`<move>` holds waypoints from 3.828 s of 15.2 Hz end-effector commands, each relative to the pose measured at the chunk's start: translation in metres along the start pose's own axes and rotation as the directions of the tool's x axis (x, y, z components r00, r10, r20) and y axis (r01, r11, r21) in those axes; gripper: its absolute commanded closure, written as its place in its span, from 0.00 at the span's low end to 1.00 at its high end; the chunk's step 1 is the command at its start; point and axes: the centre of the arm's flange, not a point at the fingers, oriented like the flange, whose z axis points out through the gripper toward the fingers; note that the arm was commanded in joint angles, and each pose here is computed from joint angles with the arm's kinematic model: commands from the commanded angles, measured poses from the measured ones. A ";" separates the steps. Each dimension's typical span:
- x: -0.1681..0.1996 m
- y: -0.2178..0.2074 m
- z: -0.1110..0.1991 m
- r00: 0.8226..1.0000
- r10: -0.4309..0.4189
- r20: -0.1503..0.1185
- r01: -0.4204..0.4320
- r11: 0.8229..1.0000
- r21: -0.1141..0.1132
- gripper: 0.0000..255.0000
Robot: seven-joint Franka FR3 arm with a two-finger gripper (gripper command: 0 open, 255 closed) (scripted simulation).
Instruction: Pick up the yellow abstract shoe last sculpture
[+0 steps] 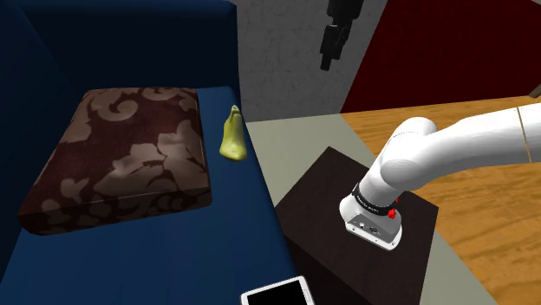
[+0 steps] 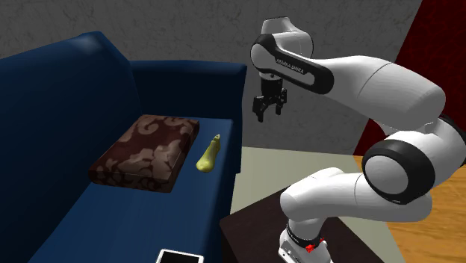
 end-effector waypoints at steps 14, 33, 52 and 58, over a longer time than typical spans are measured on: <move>0.007 -0.126 0.123 0.823 0.455 -0.341 -0.458 0.886 0.076 0.00; 0.118 -0.224 0.254 0.336 0.751 -0.569 -0.763 0.571 0.303 0.00; 0.117 -0.224 0.242 0.336 0.751 -0.569 -0.763 0.571 0.303 1.00; 0.115 -0.225 0.210 0.336 0.751 -0.569 -0.763 0.571 0.303 1.00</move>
